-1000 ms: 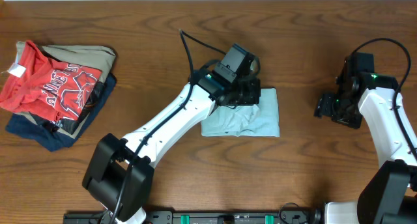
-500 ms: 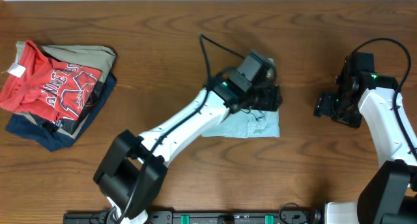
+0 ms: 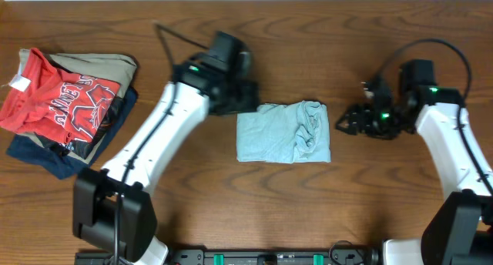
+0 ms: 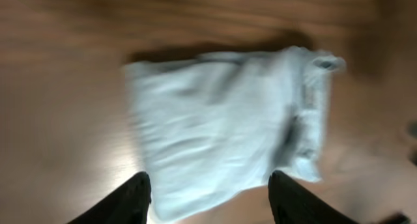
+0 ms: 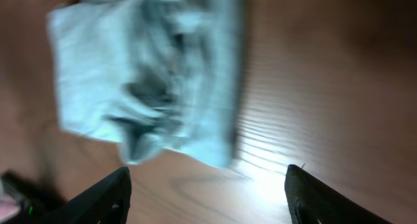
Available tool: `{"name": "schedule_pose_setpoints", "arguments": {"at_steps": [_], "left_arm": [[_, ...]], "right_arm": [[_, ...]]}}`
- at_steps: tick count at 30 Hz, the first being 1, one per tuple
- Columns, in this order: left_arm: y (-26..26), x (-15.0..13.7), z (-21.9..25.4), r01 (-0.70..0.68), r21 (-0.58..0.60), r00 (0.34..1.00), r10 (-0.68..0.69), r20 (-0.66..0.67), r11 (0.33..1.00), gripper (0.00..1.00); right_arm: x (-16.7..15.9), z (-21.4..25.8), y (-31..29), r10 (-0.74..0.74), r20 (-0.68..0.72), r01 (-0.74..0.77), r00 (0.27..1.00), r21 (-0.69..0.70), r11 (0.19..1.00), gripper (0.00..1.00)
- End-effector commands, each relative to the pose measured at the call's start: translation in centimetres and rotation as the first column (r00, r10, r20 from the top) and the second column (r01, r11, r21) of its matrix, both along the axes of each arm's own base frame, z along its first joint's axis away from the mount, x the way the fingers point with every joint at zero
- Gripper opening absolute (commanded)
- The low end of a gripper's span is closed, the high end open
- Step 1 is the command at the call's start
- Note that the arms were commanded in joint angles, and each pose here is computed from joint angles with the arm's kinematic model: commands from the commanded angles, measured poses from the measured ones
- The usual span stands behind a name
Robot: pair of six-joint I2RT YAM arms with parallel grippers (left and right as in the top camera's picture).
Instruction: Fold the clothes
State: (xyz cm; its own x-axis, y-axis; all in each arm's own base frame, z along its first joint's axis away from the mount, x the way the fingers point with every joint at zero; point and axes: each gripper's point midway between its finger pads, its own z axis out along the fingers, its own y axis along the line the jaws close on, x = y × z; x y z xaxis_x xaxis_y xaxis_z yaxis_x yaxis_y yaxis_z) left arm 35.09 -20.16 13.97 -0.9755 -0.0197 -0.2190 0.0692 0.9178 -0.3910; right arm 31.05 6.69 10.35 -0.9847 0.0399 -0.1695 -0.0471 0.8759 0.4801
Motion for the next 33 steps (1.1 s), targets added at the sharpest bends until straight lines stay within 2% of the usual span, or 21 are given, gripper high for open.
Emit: {"name": "schedule_pose_setpoints", "arguments": {"at_steps": [1, 8, 12, 13, 14, 18, 19, 22, 23, 24, 25, 26, 27, 33], "left_arm": [[3.7, 0.3, -1.2, -0.062, 0.065, 0.997, 0.064, -0.031, 0.996, 0.61], [7.2, -0.9, -3.6, -0.135, 0.102, 0.981, 0.147, -0.124, 0.986, 0.66], [7.4, -1.6, -4.3, -0.132, 0.112, 0.978, 0.148, -0.148, 0.985, 0.66], [7.4, -1.7, -4.4, -0.131, 0.113, 0.977, 0.147, -0.151, 0.985, 0.66], [7.4, -1.8, -4.4, -0.131, 0.115, 0.977, 0.148, -0.153, 0.985, 0.66], [7.4, -1.8, -4.4, -0.131, 0.114, 0.977, 0.147, -0.154, 0.985, 0.67], [7.4, -1.8, -4.4, -0.13, 0.115, 0.977, 0.147, -0.155, 0.985, 0.67], [7.5, -2.0, -4.4, -0.129, 0.118, 0.975, 0.148, -0.164, 0.985, 0.67], [7.5, -2.1, -4.5, -0.129, 0.119, 0.975, 0.148, -0.166, 0.984, 0.67], [7.5, -2.1, -4.5, -0.129, 0.12, 0.975, 0.148, -0.167, 0.984, 0.67], [7.5, -2.1, -4.5, -0.129, 0.12, 0.975, 0.148, -0.167, 0.984, 0.67], [7.5, -2.1, -4.5, -0.129, 0.12, 0.975, 0.148, -0.167, 0.984, 0.67], [7.5, -2.1, -4.5, -0.129, 0.12, 0.975, 0.148, -0.167, 0.984, 0.67], [7.5, -2.1, -4.5, -0.129, 0.12, 0.975, 0.148, -0.167, 0.984, 0.67]], "right_arm": [[-0.4, 1.1, 4.7, 0.161, 0.069, -0.166, 0.984, 0.074, 0.983, 0.75], [-0.2, -2.4, 8.1, 0.184, 0.021, -0.179, 0.983, -0.152, 0.972, 0.77], [-0.4, -4.5, 9.3, 0.194, -0.01, -0.191, 0.981, -0.228, 0.955, 0.69], [-0.6, -5.1, 9.2, 0.188, -0.025, -0.188, 0.982, -0.256, 0.948, 0.64], [-0.7, -5.5, 9.0, 0.181, -0.041, -0.185, 0.983, -0.282, 0.941, 0.56], [-1.7, -7.4, 6.5, 0.101, -0.125, -0.144, 0.987, -0.406, 0.902, 0.09], [-2.0, -7.8, 5.4, 0.058, -0.146, -0.12, 0.988, -0.456, 0.882, 0.01], [-3.3, -7.7, 0.7, -0.159, -0.167, 0.015, 0.973, -0.641, 0.768, 0.01], [-3.7, -7.5, -0.5, -0.212, -0.161, 0.047, 0.964, -0.681, 0.731, 0.07], [-4.1, -7.3, -1.5, -0.254, -0.16, 0.068, 0.954, -0.708, 0.703, 0.2], [-4.3, -7.2, -2.0, -0.27, -0.167, 0.071, 0.948, -0.717, 0.693, 0.37], [-4.4, -7.2, -2.2, -0.276, -0.17, 0.073, 0.946, -0.718, 0.692, 0.49], [-4.4, -7.2, -2.3, -0.282, -0.174, 0.076, 0.944, -0.715, 0.695, 0.54], [-3.5, -6.9, -2.2, -0.274, -0.151, 0.091, 0.95, -0.704, 0.704, 0.54]]}}
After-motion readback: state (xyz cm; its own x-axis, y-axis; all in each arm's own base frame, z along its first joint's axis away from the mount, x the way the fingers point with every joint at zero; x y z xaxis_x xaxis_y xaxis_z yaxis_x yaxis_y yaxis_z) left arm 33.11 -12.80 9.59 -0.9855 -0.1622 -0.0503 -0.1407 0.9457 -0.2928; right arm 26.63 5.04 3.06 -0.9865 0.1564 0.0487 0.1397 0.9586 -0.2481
